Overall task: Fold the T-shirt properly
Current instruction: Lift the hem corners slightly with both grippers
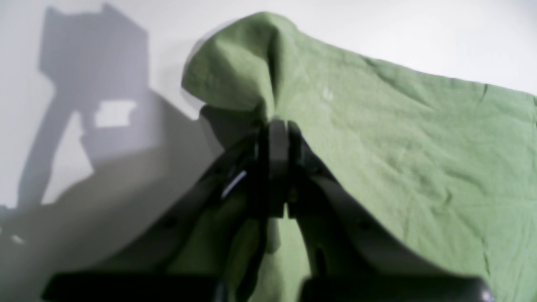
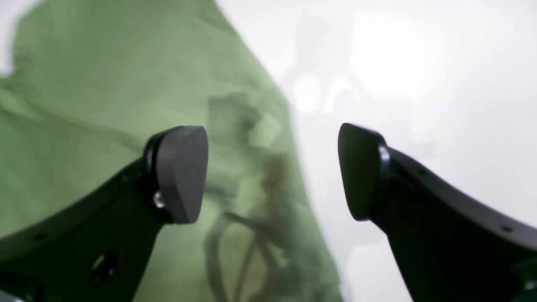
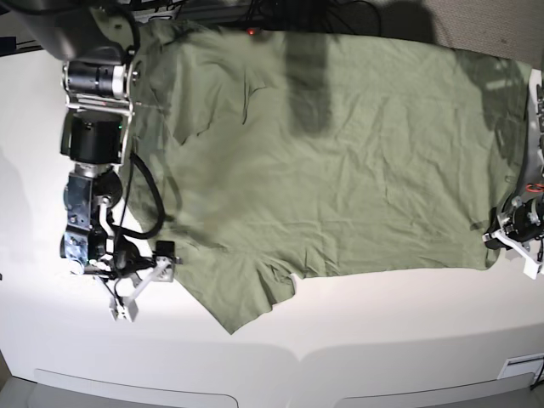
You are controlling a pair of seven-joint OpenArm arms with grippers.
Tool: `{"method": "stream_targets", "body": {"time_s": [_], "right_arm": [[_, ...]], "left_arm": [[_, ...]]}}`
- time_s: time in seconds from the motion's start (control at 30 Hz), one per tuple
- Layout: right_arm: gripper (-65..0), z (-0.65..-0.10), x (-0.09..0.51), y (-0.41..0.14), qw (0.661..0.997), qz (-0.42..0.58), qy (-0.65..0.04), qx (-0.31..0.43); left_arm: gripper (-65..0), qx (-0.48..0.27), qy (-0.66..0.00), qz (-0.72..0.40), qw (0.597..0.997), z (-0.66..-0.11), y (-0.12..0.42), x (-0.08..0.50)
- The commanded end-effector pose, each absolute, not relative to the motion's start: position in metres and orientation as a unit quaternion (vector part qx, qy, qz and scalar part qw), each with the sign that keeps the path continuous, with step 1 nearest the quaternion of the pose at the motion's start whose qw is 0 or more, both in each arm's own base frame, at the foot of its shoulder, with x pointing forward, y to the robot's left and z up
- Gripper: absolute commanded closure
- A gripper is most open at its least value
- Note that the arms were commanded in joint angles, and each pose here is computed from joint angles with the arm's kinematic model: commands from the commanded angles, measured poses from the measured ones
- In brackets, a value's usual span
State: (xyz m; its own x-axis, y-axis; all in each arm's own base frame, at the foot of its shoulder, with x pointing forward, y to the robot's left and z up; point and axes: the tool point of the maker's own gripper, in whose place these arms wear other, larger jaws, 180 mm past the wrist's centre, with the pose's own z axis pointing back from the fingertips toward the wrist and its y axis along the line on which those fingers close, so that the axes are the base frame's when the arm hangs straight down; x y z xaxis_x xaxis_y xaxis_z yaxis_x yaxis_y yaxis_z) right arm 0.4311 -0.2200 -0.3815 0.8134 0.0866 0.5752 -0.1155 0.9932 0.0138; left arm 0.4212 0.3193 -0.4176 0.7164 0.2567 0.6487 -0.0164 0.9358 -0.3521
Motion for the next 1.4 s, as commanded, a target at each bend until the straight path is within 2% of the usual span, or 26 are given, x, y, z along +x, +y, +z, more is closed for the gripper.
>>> {"method": "stream_targets", "body": {"time_s": [0.0, 0.13, 0.3, 0.7, 0.77, 1.0, 1.07, 1.37], "right_arm": [[-47.9, -0.367, 0.442, -0.234, 0.947, 0.047, -0.317, 0.011], [-47.9, -0.39, 0.426, -0.259, 0.961, 0.031, -0.274, 0.004], [-47.7, -0.411, 0.412, -0.258, 0.969, 0.01, -0.245, 0.038], [-46.1, -0.413, 0.409, -0.221, 0.959, 0.038, -0.246, 0.138], [-44.0, -0.412, 0.41, -0.219, 0.957, 0.036, -0.25, 0.146], [-43.6, -0.411, 0.408, -0.214, 0.955, 0.047, -0.248, 0.156], [-39.8, -0.411, 0.406, -0.21, 0.954, 0.05, -0.244, 0.167], [-9.4, -0.408, 0.408, -0.207, 0.951, 0.046, -0.247, 0.178]], "left_arm": [[0.0, -0.16, -0.403, 0.075, 0.898, -0.393, 0.33, 0.438], [0.0, -0.161, -0.404, 0.075, 0.898, -0.393, 0.33, 0.438], [0.0, -0.165, -0.408, 0.081, 0.894, -0.391, 0.329, 0.439], [0.0, -0.167, -0.41, 0.084, 0.893, -0.391, 0.329, 0.44], [0.0, -0.167, -0.41, 0.084, 0.893, -0.391, 0.329, 0.44], [0.0, -0.167, -0.41, 0.084, 0.893, -0.391, 0.329, 0.44], [0.0, -0.167, -0.41, 0.084, 0.893, -0.391, 0.329, 0.44], [0.0, -0.167, -0.41, 0.084, 0.893, -0.391, 0.329, 0.44]]}}
